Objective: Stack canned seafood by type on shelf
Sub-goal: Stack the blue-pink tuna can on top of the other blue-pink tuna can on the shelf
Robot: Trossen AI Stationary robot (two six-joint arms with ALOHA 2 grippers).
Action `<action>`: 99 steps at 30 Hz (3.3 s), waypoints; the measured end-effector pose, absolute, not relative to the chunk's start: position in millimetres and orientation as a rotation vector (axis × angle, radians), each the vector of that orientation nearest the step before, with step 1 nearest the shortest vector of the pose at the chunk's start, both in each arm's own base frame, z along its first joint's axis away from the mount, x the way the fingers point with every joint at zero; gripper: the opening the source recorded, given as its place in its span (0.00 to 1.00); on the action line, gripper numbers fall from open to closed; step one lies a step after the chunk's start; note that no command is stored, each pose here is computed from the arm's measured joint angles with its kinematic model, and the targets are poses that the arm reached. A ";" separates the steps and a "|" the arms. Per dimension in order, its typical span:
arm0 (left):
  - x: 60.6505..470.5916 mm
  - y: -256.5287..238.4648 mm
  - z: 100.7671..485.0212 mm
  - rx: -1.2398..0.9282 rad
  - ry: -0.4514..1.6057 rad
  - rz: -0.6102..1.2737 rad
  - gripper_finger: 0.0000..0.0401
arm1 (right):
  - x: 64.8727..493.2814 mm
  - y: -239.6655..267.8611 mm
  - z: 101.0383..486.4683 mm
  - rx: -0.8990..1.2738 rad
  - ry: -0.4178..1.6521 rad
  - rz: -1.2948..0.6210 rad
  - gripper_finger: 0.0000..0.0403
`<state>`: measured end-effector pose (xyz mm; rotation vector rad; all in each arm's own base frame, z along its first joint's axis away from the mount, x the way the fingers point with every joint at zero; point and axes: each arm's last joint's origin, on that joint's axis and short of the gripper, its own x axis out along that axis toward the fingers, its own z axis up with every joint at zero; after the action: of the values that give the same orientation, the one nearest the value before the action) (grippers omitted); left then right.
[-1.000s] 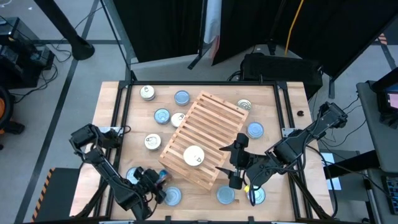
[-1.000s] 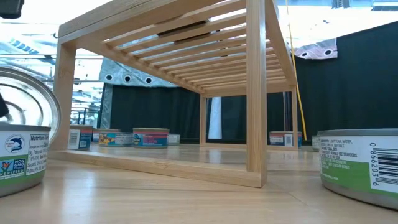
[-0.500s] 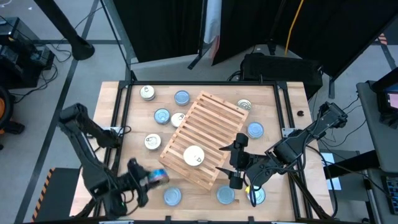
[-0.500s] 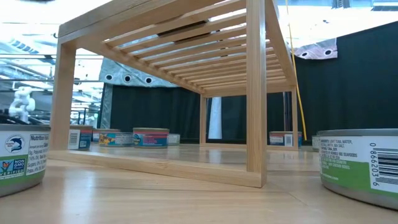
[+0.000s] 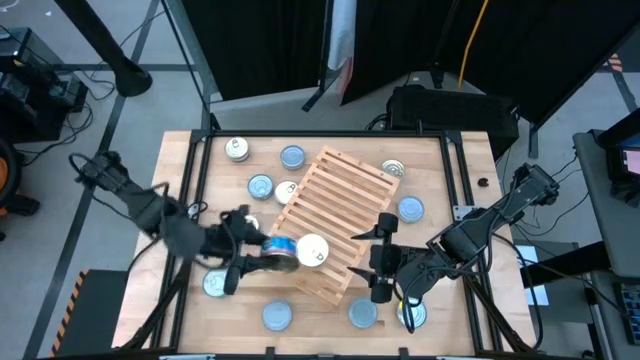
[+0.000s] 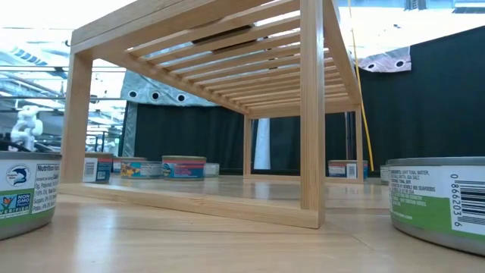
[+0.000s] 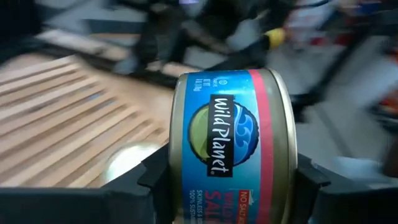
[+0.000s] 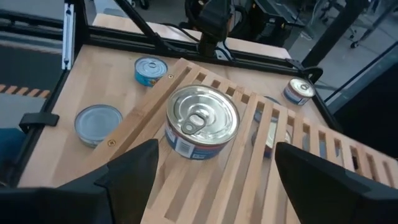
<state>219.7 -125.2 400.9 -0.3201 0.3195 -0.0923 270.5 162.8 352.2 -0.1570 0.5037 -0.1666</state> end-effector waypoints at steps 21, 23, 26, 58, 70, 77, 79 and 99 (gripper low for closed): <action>310.4 -55.0 334.6 -0.456 0.681 -0.361 0.49 | 223.4 144.1 352.9 -0.071 0.701 -0.262 0.78; 313.0 -50.2 332.3 -0.471 0.690 -0.371 0.49 | 222.6 145.4 353.0 -0.071 0.700 -0.257 0.78; 314.8 -43.9 330.9 -0.486 0.696 -0.374 0.49 | 221.7 147.0 353.1 -0.073 0.698 -0.251 0.78; 303.0 -18.8 334.9 -0.533 0.731 -0.248 0.73 | 222.9 148.0 353.9 -0.036 0.681 -0.258 0.78; 246.7 -18.9 366.9 -0.442 0.696 -0.043 0.72 | 222.9 147.9 353.8 -0.037 0.680 -0.259 0.78; 194.0 -33.6 368.3 -0.266 0.742 0.416 0.72 | 222.9 148.0 353.7 -0.008 0.676 -0.270 0.78; 185.4 -36.4 365.1 -0.274 0.745 0.531 0.72 | 223.0 148.0 353.8 0.005 0.674 -0.275 0.78; 159.4 -48.1 235.7 -0.497 0.886 0.956 0.72 | 224.7 149.4 355.1 0.030 0.654 -0.270 0.78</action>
<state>159.4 -48.1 235.7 -0.4968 0.8862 0.9558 224.7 149.4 355.1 0.0304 0.6539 -0.2701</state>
